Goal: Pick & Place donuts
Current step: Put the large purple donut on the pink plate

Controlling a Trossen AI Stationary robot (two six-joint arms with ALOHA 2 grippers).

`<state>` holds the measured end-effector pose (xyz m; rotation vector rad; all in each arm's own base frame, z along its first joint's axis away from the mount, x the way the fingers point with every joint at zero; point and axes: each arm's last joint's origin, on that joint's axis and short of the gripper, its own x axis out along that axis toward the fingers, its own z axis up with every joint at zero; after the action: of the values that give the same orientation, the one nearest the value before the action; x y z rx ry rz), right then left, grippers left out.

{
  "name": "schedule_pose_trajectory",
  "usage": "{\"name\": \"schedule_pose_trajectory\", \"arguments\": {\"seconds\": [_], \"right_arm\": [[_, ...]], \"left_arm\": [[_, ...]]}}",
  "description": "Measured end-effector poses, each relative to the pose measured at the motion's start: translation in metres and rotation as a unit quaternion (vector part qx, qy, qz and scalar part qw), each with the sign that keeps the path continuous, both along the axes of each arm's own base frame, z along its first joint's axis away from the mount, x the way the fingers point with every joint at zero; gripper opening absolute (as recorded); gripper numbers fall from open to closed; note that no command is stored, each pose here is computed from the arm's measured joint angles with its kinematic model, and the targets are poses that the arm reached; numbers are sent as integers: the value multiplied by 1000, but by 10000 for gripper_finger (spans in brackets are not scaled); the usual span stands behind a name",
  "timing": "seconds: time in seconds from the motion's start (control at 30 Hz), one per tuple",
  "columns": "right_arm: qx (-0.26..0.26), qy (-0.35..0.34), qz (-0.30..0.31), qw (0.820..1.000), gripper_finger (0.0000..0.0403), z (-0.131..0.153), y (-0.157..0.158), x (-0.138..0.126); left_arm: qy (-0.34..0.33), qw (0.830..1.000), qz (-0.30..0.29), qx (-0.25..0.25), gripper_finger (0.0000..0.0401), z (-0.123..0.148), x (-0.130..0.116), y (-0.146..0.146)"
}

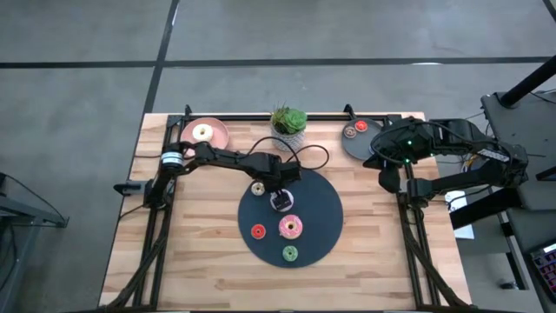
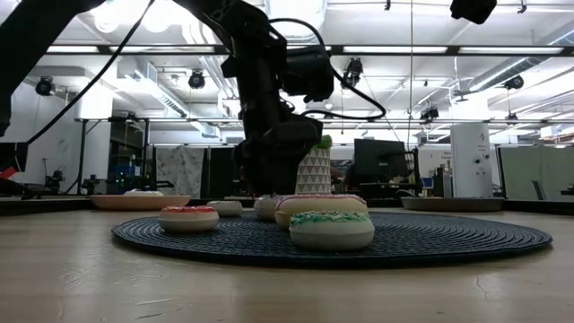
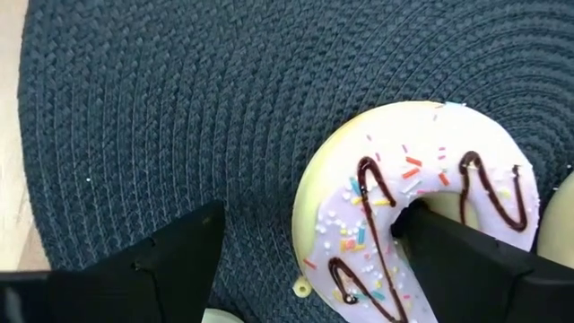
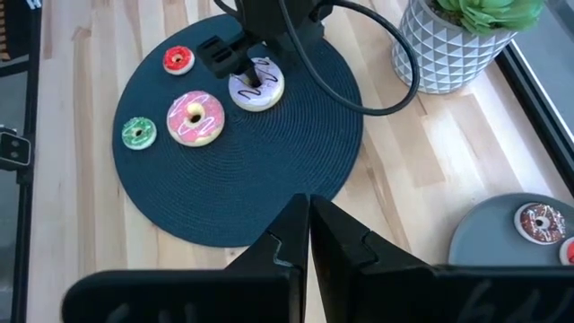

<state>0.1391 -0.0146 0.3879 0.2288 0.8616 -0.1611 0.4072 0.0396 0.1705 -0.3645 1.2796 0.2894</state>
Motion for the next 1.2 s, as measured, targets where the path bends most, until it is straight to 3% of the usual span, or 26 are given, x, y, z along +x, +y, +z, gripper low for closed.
{"name": "schedule_pose_trajectory", "arguments": {"seconds": [0.27,0.8,1.2], "right_arm": [[0,0,0,1000,9,0,0,0],[-2,0,1,1000,9,0,0,0],[-2,0,1,1000,9,0,0,0]], "left_arm": [[1,1000,1,0,300,-1,0,0],[0,1000,-2,-13,214,-1,0,-1],[-3,1000,2,-18,202,-1,1,-1]]}}
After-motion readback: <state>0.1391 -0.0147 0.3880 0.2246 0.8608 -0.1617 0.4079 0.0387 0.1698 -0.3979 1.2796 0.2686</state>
